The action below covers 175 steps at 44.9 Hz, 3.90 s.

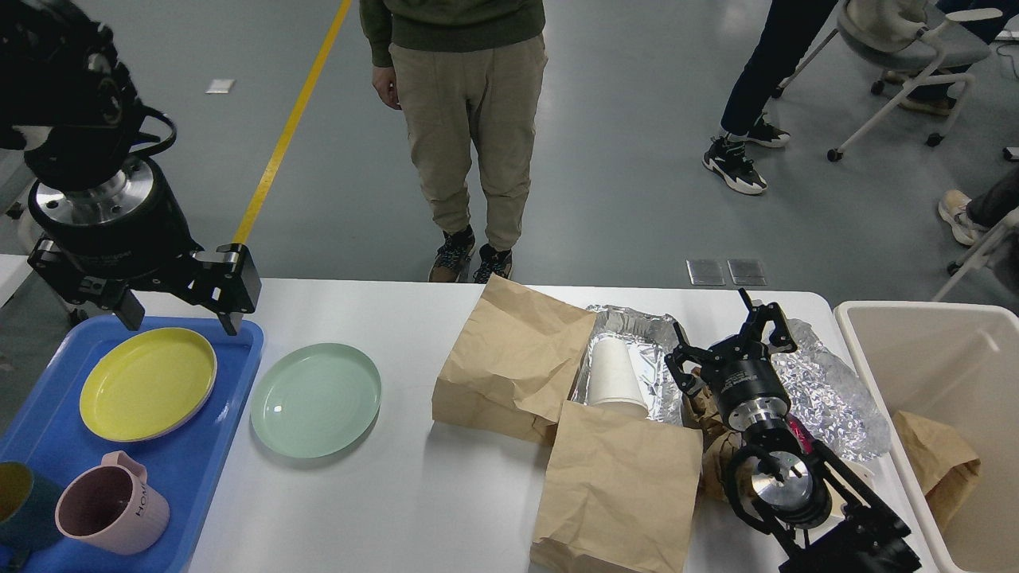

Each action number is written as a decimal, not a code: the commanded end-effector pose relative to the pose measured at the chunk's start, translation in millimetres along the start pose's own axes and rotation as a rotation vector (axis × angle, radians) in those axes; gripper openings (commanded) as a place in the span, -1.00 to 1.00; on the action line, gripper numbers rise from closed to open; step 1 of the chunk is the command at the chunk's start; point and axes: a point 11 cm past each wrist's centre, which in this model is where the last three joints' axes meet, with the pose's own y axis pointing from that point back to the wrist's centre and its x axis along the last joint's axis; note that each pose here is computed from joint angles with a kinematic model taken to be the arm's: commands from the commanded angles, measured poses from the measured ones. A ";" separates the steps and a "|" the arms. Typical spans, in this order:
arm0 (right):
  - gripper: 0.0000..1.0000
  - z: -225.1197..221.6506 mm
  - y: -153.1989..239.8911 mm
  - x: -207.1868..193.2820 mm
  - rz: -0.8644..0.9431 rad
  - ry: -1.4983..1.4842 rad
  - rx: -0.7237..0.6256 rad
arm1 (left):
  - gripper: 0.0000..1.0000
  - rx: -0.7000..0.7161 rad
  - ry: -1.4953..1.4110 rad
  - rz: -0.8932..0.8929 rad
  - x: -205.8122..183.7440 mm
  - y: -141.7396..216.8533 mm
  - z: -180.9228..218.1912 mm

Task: Tidy desktop
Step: 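Move the left gripper to the pale green saucer, then grip the pale green saucer edge with the left gripper and lift it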

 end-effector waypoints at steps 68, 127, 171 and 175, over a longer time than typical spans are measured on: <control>1.00 0.0 0.0 0.0 0.000 0.000 0.000 | 0.87 -0.208 0.748 0.138 -27.3 -299.1 -53.7; 1.00 0.0 0.0 0.0 0.000 0.000 0.000 | -0.15 -0.320 0.932 0.138 -40.6 -342.1 -70.0; 1.00 0.0 0.0 0.0 0.000 0.000 0.000 | -0.83 -0.330 0.942 0.103 -47.6 -348.6 -71.8; 1.00 0.0 0.0 0.0 0.000 0.000 0.000 | -0.90 -0.332 0.941 0.100 -48.0 -348.8 -71.7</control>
